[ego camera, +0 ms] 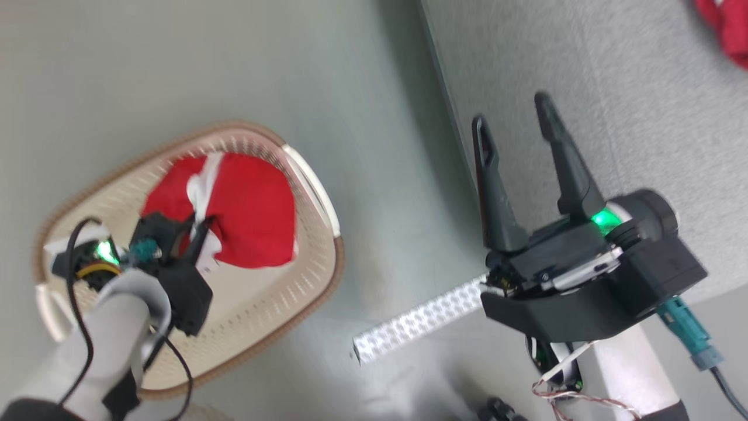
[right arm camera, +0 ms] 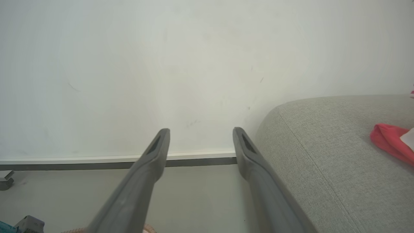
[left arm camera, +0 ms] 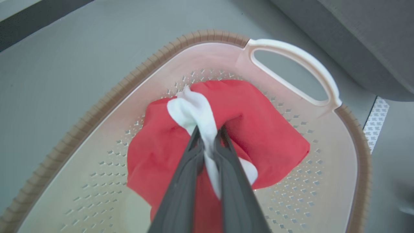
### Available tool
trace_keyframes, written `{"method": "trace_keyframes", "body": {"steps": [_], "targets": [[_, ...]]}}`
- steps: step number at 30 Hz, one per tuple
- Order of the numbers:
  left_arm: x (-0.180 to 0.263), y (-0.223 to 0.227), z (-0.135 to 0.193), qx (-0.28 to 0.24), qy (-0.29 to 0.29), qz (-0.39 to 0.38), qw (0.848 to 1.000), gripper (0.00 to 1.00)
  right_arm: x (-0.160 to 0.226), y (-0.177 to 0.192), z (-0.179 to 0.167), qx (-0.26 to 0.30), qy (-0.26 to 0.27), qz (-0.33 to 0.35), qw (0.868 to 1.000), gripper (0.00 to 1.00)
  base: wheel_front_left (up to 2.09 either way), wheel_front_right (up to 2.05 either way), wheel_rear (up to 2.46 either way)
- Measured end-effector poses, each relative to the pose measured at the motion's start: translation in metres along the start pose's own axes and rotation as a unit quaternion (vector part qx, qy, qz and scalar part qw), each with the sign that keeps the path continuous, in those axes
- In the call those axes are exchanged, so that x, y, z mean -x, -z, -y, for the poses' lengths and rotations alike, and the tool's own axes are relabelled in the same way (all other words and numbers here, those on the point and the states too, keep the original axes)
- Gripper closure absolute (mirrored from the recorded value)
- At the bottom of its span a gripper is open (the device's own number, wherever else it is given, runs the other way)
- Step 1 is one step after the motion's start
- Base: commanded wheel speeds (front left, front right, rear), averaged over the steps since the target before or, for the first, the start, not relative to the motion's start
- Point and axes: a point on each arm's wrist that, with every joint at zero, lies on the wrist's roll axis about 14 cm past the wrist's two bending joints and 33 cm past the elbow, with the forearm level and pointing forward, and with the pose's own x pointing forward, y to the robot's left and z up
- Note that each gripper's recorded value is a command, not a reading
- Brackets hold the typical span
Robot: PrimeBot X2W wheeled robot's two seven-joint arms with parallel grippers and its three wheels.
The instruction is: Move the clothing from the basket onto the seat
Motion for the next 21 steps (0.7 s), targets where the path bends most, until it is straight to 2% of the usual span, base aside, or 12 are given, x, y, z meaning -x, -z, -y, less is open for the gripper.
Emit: {"method": "trace_keyframes", "body": {"steps": [11, 16, 21], "targets": [[0.072, -0.090, 0.010, 0.034, -0.063, 0.114, 0.991, 1.00, 0.036, -0.035, -0.022, 0.000, -0.014, 0.010, 1.000, 0.00, 0.00, 0.00, 0.00], [0.114, -0.129, 0.013, 0.034, -0.097, 0.175, 0.979, 1.00, 0.051, -0.055, -0.033, -0.002, -0.029, 0.026, 0.999, 0.00, 0.00, 0.00, 0.00], [0.161, -0.167, 0.015, 0.032, -0.135, 0.240, 0.961, 1.00, 0.070, -0.069, -0.046, -0.012, -0.043, 0.036, 0.998, 0.00, 0.00, 0.00, 0.00]]}}
